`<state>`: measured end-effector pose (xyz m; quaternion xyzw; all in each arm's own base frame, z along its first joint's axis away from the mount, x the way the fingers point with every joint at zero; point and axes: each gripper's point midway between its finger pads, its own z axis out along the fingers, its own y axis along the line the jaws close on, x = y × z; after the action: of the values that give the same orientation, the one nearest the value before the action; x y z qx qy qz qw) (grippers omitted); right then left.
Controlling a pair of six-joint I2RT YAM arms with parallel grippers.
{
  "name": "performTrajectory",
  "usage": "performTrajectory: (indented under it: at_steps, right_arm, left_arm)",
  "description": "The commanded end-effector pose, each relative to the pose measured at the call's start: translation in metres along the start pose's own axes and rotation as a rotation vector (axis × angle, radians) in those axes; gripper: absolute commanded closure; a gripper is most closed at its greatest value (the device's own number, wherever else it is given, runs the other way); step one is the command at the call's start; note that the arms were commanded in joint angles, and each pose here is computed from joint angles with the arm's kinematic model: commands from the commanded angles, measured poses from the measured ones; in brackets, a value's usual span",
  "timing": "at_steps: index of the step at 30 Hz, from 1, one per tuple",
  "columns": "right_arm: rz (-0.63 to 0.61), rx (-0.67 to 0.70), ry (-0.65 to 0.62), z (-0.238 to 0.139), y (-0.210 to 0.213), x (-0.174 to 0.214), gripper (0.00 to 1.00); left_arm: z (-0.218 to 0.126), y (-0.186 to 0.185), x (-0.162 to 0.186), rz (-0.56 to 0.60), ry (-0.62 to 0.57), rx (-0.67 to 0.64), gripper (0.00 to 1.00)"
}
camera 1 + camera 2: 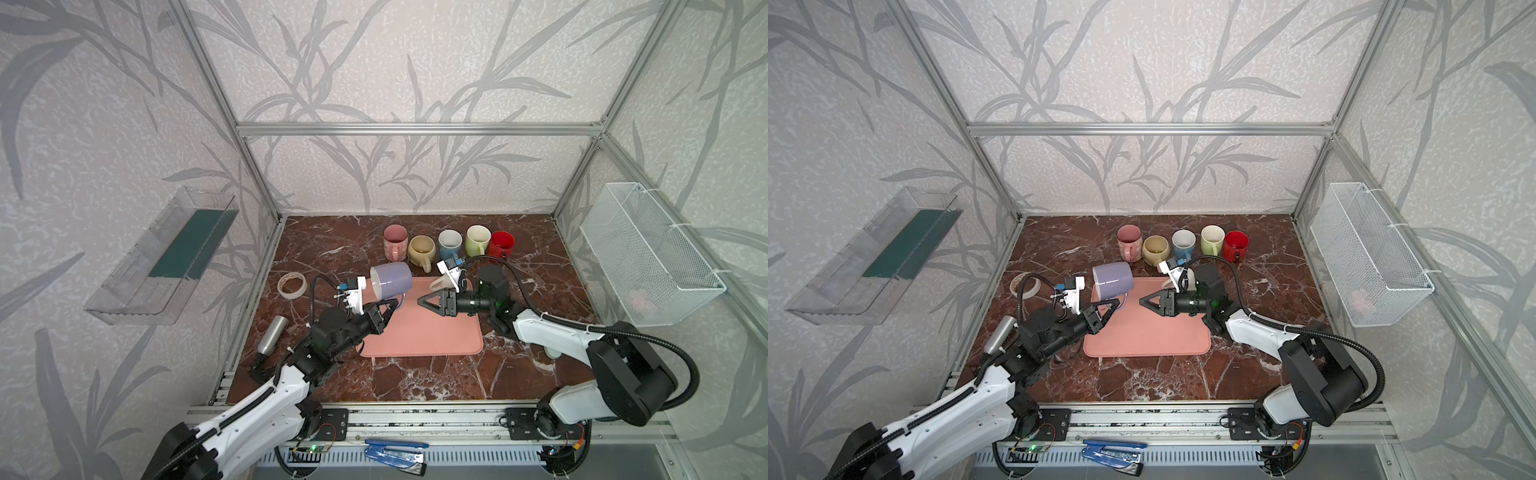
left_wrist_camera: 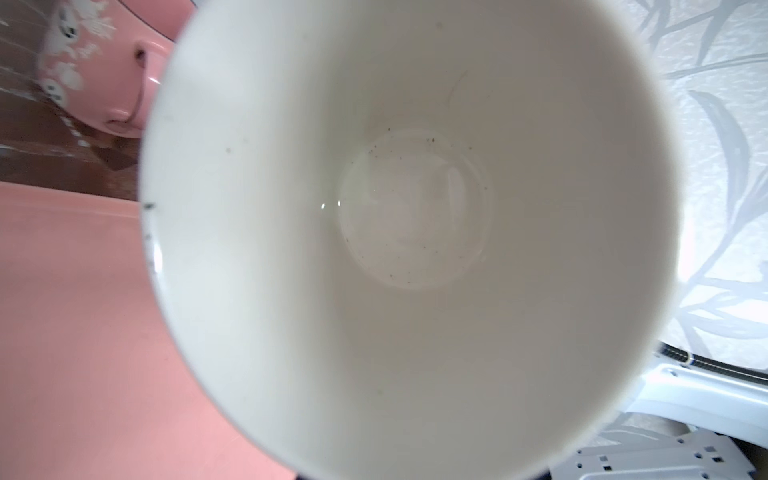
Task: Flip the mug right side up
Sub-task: 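Release the lavender mug with the right gripper while the left gripper pulls it away, then carry the lavender mug with the left gripper to the mug row and lower it upright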
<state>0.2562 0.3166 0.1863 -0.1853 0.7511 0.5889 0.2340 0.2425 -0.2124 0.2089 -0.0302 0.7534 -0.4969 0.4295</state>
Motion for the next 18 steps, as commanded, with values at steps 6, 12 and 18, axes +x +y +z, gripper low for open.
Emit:
performTrajectory:
  at_steps: [6, 12, 18]
  right_arm:
    - [0.012, 0.139, 0.045, 0.007, -0.04, 0.01, 0.6]
    - [0.01, 0.305, 0.069, 0.003, -0.072, 0.014, 0.59]
    - [0.01, 0.393, 0.08, -0.002, -0.089, 0.021, 0.59]
  left_arm:
    - [-0.03, 0.026, -0.028, 0.156, -0.073, -0.274, 1.0]
    - [-0.043, 0.057, -0.034, 0.207, 0.029, -0.54, 1.0]
    - [-0.052, 0.082, -0.042, 0.199, 0.168, -0.728, 1.0]
